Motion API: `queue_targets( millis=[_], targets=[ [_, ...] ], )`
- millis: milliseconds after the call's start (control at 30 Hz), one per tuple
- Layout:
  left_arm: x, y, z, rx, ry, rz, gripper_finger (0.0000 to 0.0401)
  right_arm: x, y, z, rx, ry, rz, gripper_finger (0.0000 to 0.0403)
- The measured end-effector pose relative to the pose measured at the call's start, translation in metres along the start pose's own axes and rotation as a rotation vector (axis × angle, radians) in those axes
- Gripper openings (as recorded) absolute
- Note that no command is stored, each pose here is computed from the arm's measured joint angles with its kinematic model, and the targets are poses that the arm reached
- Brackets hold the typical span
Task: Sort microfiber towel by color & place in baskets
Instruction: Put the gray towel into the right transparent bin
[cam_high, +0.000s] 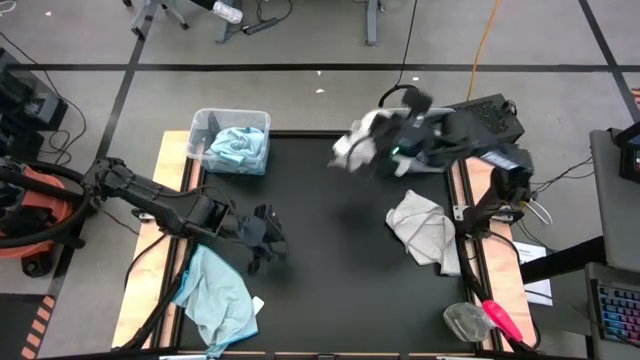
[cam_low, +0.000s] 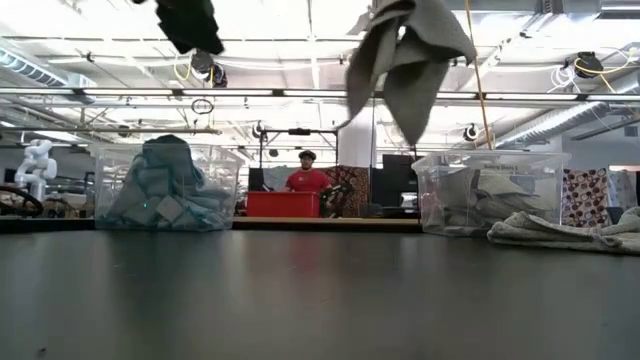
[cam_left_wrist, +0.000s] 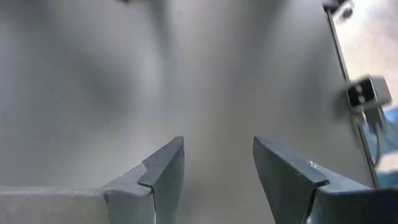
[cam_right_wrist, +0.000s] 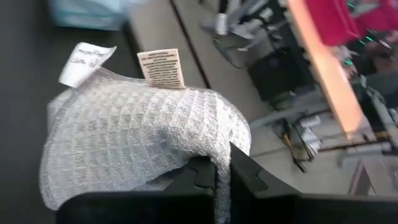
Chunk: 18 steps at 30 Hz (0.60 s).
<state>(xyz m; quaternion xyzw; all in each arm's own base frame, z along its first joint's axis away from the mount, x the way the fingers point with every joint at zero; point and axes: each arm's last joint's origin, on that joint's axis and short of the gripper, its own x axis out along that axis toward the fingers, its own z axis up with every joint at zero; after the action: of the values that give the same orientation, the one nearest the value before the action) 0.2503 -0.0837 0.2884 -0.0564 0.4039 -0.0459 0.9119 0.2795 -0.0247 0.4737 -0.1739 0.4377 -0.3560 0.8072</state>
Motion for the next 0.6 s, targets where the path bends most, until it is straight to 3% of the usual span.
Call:
queue_targets(
  millis=[300,600],
  targets=[
    [0.001,0.023,0.013,-0.069,-0.076,0.048,0.0198,0.007,-0.086,-0.033,0.122,0.086,-0.154,0.0],
    [0.001,0.036,0.016,-0.105,-0.089,0.078,0.0198,0.047,-0.129,-0.061,0.239,0.251,-0.102,0.0]
  ],
)
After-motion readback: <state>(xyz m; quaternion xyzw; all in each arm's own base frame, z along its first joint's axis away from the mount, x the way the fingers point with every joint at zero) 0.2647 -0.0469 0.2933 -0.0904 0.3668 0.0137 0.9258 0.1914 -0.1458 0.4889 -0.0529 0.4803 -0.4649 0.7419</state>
